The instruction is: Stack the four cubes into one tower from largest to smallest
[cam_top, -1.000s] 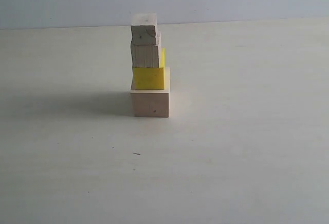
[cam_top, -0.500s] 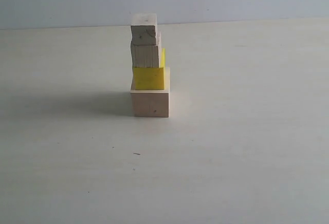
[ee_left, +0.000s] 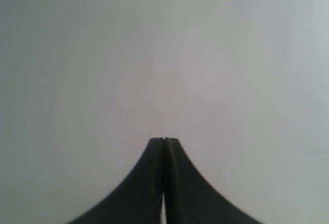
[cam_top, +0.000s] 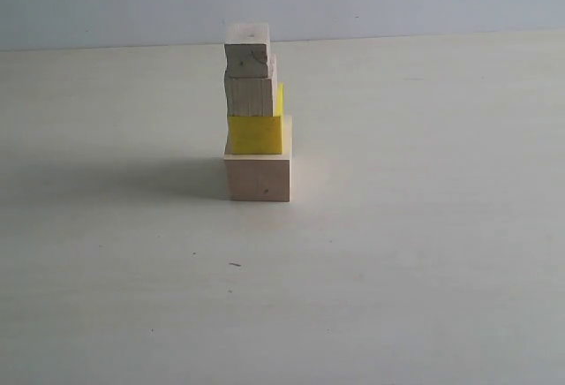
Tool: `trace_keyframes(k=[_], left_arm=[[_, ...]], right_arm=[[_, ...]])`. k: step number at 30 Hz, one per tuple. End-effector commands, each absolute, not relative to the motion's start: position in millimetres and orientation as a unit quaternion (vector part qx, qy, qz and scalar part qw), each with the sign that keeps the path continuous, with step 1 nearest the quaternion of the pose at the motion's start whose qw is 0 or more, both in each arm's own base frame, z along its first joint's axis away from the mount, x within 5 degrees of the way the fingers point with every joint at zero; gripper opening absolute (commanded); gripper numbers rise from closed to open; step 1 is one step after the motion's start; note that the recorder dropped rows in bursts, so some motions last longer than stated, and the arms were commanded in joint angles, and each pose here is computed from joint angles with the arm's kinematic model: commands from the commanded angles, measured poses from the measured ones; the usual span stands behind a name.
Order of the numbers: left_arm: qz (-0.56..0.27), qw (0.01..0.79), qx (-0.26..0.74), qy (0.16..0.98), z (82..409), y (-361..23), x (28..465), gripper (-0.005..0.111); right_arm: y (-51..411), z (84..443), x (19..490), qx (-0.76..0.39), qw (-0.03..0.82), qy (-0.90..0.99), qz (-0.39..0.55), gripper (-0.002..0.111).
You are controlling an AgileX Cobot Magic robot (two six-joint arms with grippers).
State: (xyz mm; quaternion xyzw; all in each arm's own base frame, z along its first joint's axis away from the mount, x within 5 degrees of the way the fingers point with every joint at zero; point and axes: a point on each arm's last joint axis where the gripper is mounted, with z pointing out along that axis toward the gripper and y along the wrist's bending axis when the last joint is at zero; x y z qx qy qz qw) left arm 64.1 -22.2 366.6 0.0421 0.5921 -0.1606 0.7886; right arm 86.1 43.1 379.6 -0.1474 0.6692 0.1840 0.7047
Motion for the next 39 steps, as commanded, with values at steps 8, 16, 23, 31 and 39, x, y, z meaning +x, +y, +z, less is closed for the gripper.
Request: trace_keyframes(k=[8, 16, 23, 31, 39], left_arm=[[-0.155, 0.798, 0.046, 0.581, 367, -22, 57, 0.0], [-0.061, 0.85, 0.041, 0.522, 372, -10, 17, 0.0], [-0.029, 0.823, -0.008, 0.567, 347, -9, 23, 0.0], [0.003, 0.739, 0.029, 0.673, 318, -17, 31, 0.0], [-0.007, 0.718, 0.005, 0.696, 292, -14, 35, 0.0]], right_arm=[[43, 378, 86, -0.146, 0.703, 0.671, 0.182, 0.0], [43, 378, 86, -0.147, 0.704, 0.671, 0.182, 0.0], [43, 378, 86, -0.146, 0.703, 0.671, 0.182, 0.0], [43, 378, 86, -0.146, 0.703, 0.671, 0.182, 0.0], [43, 378, 86, -0.146, 0.703, 0.671, 0.182, 0.0]])
